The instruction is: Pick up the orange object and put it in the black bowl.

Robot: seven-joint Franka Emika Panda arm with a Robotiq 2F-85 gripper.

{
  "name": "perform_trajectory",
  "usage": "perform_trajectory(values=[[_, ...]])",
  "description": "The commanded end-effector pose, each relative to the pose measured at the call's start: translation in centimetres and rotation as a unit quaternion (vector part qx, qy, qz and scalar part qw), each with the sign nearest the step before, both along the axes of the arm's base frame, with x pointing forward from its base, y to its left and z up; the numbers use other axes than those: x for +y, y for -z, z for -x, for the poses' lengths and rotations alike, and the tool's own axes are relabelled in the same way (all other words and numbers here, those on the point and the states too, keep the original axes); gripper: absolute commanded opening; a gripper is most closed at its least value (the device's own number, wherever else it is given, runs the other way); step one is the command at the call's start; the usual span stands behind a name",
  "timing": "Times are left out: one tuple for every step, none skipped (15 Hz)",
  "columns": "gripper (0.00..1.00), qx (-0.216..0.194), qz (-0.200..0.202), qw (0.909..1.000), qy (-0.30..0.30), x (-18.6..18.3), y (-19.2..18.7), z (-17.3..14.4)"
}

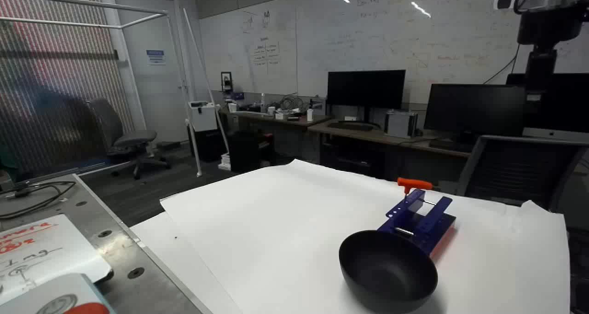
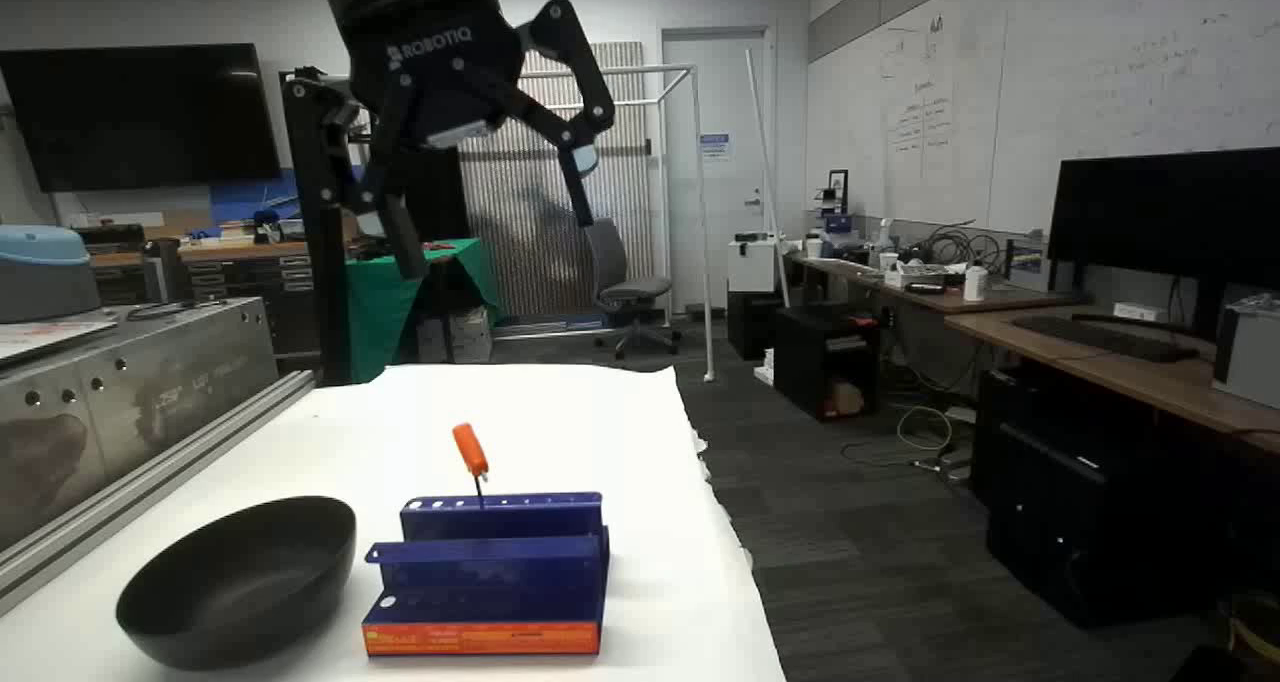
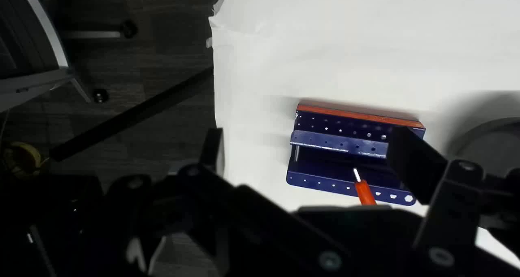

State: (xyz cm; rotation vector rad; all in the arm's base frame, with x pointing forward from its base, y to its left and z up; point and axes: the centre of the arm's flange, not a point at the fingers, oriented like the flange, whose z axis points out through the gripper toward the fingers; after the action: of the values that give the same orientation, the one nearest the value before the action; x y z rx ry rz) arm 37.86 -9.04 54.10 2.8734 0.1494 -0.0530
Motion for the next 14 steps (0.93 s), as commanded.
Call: perform_trajectory(values=[[1.00, -0.003, 0.000, 1.0000, 0.000, 0.0, -0.3, 0.0], [1.00, -0.006, 0.001, 1.0000, 0.000, 0.0, -0.6, 0.0], [1.00, -0.009, 0.001, 1.0000, 0.000, 0.0, -0.8, 0.0], [1.00, -0.009, 0.001, 1.0000, 0.000, 0.0, -0.9, 0.0], [1.00, -0.009, 0.001, 1.0000, 0.000, 0.0, -0.9, 0.0], [1.00, -0.009, 0.001, 1.0000, 0.000, 0.0, -0.9, 0.0], [1.00, -0.009, 0.001, 1.0000, 0.000, 0.0, -0.9, 0.0], [1.00, -0.004, 0.001, 0.9999, -0.010, -0.3, -0.8, -1.5], [1.00, -0.002, -0.008, 0.9999, -0.011, -0.4, -0.5, -2.6], [1.00, -0.006, -0.015, 0.9996, -0.025, -0.5, 0.1, -4.0], [1.00, -0.008, -0.019, 0.9992, -0.033, -0.3, 0.7, -5.0], [1.00, -0.017, -0.028, 0.9984, -0.047, 0.0, 1.5, -6.5], [1.00, -0.019, -0.040, 0.9973, -0.058, 0.1, 2.1, -7.5], [1.00, -0.022, -0.062, 0.9954, -0.070, 0.3, 3.1, -9.0]])
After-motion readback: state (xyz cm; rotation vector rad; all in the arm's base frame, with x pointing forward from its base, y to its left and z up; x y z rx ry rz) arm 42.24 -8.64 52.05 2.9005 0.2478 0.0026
